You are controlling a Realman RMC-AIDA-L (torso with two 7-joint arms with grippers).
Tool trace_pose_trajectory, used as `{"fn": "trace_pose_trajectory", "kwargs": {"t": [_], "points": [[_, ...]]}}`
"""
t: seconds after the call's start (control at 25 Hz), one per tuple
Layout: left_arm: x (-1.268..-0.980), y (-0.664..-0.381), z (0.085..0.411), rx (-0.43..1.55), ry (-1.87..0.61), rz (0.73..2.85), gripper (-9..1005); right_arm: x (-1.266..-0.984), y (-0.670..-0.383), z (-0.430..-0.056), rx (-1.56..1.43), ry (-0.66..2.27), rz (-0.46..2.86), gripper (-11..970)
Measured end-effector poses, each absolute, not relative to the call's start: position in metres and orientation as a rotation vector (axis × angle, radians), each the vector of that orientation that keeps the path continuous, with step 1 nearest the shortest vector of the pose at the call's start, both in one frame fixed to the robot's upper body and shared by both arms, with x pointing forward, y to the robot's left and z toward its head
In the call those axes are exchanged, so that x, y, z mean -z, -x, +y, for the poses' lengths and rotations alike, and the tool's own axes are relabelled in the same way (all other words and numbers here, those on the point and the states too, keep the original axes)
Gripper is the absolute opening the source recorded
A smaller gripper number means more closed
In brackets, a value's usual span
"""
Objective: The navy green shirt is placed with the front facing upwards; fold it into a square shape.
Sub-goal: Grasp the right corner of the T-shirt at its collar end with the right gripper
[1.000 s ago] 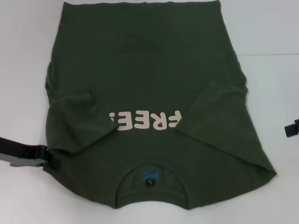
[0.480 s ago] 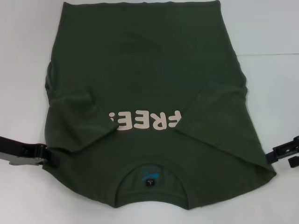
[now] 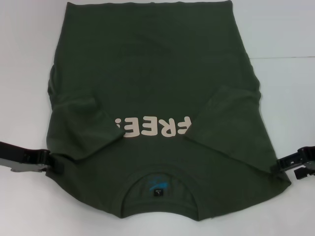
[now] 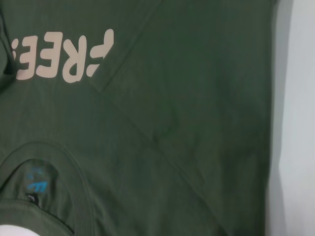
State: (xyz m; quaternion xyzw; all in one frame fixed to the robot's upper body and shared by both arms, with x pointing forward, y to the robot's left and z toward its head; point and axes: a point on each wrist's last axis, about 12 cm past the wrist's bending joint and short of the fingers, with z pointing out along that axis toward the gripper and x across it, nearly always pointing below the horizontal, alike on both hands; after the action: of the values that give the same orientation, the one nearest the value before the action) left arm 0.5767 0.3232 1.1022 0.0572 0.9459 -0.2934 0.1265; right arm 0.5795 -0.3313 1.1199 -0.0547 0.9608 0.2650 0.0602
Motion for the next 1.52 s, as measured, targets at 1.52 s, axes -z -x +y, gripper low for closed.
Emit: {"fn": "trace_pose_trajectory", "kwargs": {"t": [1.52], "points": [[-1.103,-0.579,0.321,0.853,-0.186,2.745,68,-1.104,-0.579,-0.315,-0.816,0.185,2.927,902]]}}
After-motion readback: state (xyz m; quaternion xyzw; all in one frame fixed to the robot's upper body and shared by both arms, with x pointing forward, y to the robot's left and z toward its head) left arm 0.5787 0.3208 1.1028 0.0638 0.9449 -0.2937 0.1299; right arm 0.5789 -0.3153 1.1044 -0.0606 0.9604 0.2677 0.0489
